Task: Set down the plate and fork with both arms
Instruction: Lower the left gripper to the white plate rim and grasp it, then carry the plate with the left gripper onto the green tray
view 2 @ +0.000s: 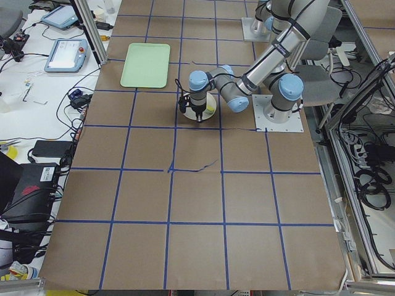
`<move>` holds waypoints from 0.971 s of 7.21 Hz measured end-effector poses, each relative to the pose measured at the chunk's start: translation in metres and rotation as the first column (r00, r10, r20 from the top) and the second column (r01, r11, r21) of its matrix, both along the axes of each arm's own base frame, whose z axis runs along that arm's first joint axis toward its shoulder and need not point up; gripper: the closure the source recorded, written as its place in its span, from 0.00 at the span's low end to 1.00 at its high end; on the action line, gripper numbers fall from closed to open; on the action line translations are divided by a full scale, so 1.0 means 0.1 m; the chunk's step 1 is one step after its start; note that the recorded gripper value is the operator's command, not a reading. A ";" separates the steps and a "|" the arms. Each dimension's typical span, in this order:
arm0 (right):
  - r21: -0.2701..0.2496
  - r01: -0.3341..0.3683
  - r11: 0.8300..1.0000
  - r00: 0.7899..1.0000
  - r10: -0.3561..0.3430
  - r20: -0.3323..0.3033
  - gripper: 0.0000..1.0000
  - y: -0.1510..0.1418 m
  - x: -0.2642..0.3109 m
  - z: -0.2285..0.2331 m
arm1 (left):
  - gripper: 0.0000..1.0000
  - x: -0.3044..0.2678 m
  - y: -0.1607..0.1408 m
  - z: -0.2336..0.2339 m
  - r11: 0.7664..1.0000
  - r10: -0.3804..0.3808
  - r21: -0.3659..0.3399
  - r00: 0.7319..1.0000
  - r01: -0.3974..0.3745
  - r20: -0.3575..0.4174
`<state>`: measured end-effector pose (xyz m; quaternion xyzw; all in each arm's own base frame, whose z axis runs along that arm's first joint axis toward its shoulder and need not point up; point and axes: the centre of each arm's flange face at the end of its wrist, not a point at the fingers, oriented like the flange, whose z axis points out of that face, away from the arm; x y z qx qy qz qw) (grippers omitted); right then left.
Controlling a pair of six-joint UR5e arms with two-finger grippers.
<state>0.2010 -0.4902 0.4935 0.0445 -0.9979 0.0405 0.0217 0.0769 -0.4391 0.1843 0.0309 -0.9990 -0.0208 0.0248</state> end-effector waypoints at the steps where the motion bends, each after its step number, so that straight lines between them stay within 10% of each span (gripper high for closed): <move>1: -0.001 -0.001 1.000 1.000 0.001 0.001 0.00 0.00 -0.01 0.01 | 1.00 0.02 -0.05 0.05 1.000 0.001 -0.004 1.000 -0.001 -0.007; 7: 0.002 -0.001 1.000 1.000 0.001 0.000 0.00 -0.01 -0.01 -0.01 | 1.00 -0.46 -1.25 0.84 0.991 0.115 -0.027 0.937 -0.131 -0.329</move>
